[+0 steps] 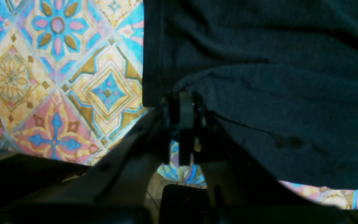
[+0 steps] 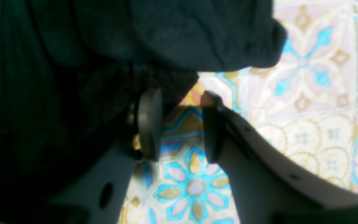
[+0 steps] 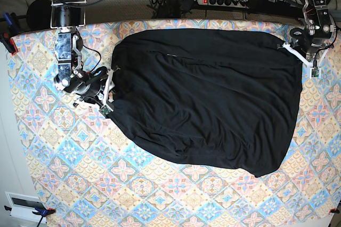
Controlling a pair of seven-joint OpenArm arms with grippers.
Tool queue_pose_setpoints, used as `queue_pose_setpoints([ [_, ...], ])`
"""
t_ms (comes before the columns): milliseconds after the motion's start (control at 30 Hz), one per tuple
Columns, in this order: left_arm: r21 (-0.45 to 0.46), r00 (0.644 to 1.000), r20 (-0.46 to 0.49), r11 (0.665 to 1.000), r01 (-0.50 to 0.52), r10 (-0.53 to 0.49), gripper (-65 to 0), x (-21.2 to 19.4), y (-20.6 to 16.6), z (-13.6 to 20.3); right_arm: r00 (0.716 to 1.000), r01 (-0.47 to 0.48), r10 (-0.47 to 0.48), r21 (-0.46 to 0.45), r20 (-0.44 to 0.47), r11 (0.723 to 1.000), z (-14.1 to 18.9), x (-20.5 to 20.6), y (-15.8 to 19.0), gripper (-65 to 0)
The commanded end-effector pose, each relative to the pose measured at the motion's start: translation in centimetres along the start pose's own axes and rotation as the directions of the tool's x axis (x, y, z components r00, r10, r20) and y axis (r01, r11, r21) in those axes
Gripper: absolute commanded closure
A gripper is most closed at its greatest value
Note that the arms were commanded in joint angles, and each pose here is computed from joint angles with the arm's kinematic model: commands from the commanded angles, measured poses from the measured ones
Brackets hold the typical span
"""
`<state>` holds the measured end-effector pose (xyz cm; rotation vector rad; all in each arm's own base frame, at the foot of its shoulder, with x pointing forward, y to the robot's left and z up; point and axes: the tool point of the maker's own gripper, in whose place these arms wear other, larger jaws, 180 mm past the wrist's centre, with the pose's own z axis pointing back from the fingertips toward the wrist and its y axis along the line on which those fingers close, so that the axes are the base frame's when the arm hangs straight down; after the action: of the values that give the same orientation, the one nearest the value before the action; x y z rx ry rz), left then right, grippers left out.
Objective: Layout the t-shirt on the table in an organized manner, then fold the t-shirt properly
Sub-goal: 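Regrasp the shirt corner with the right gripper and drag it outward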
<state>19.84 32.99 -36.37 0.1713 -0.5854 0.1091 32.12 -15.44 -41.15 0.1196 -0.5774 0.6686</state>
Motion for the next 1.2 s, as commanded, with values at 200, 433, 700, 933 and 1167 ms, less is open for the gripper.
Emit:
queue_pose_setpoints([
  [200, 0.016, 0.999, 0.035, 1.000, 0.016, -0.016, 0.0, 1.2, 0.5, 0.5, 0.996, 0.022, -0.024, 0.017, 0.086, 1.000, 0.7, 2.2, -0.4, -26.5],
  [433, 0.016, 0.999, 0.035, 1.000, 0.016, -0.016, 0.0, 1.2, 0.5, 0.5, 0.997, 0.063, -0.064, 0.047, 0.038, 0.997, -0.6, 0.3, 0.0, -26.5],
  [700, 0.016, 0.999, 0.035, 1.000, 0.015, -0.016, 0.0, 1.1, 0.6, 0.4, 0.992, 0.098, -0.105, 0.093, 0.066, 0.991, -1.7, 0.8, 1.7, -26.3],
  [933, 0.016, 0.999, 0.035, 1.000, 0.014, -0.014, 0.0, 1.1, 0.5, 0.4, 0.991, 0.100, -0.108, 0.096, 0.078, 0.990, -1.7, 1.3, 1.9, -5.6],
  [1167, 0.016, 0.999, 0.035, 1.000, 0.014, -0.014, 0.0, 1.1, 0.5, 0.4, 0.970, 0.212, -0.210, 0.000, 0.120, 0.977, 0.4, 0.1, -2.3, 0.0],
])
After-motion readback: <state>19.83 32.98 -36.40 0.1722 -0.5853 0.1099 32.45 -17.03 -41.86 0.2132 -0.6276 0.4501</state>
